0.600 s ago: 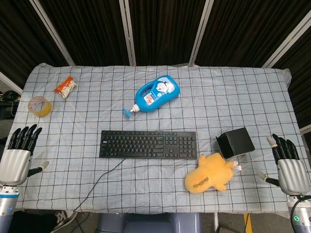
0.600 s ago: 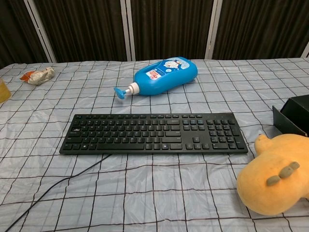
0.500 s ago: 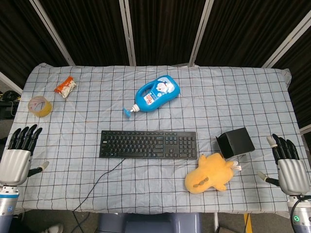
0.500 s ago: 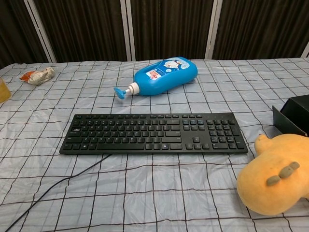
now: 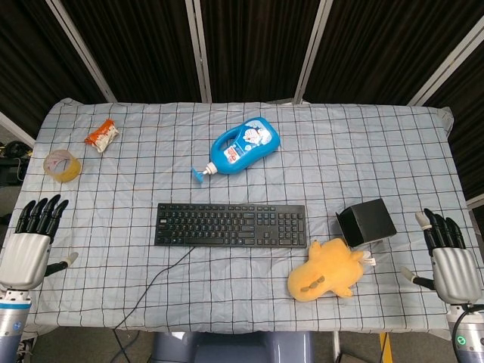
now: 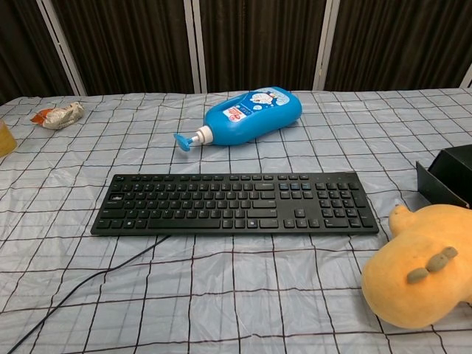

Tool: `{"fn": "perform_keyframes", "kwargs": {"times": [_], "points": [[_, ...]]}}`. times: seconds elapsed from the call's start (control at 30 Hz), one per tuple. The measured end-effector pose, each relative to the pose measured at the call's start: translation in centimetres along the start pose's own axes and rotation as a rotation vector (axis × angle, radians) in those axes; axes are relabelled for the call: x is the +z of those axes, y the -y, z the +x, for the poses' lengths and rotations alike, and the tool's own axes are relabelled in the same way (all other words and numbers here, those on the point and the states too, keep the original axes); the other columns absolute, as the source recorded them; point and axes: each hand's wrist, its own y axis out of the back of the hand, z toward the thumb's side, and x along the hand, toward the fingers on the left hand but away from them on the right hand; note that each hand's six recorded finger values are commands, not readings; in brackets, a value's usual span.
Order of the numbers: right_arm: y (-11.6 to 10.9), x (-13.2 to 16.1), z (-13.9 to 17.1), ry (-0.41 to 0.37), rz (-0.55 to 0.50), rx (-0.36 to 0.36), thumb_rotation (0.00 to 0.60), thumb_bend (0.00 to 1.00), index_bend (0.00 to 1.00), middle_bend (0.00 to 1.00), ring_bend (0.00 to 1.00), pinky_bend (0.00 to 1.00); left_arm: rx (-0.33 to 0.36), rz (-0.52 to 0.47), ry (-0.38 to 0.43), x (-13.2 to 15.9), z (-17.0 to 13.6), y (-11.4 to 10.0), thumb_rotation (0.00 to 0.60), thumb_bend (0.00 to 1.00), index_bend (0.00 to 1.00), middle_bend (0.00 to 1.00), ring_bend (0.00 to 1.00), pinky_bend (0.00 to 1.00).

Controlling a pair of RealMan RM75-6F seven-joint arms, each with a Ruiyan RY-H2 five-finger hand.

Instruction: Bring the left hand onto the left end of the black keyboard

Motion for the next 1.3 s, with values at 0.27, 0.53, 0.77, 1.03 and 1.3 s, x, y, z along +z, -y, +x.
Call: {"fn": "perform_keyframes", "kwargs": {"times": [0.27,0.53,0.77,1.03,1.3], "points": [[-0.1,-0.1,0.1,0.003,-0.002,0.0,0.6,0.05,0.0,0.0,0.0,0.04,-0.019,0.001,0.023,0.5,0.0,0.2,0.6,0.14,0.0,0.0,0.0,0.01],[-0.2,-0.4,0.3,0.016,-0.011,0.0,0.6,0.05,0.0,0.0,0.0,0.04,-0.093,-0.014,0.07,3.0,0.2,0.8,0.6,0.48,0.0,0.68,0.58,0.45],[-0.2,-0.4,0.2,0.02,-0.015,0.005,0.6,0.05,0.0,0.0,0.0,0.04,-0.22,-0.011,0.175,7.3,0.8,1.5,0.6,0.74,0.0,0.83,0.74,0.56],[-0.3,-0.5,0.2,0.023,-0.023,0.004,0.6,0.05,0.0,0.0,0.0,0.04,-0.461,0.032,0.215,10.5,2.0,2.9,0.6,0.91,0.0,0.84,0.76,0.57],[-0.3,-0.5,0.2,0.022,-0.033,0.006,0.6,0.05,0.0,0.0,0.0,0.04,-0.656,0.096,0.208,12.8,3.9,4.6,0.6,0.91,0.0,0.85,0.76,0.57]]}}
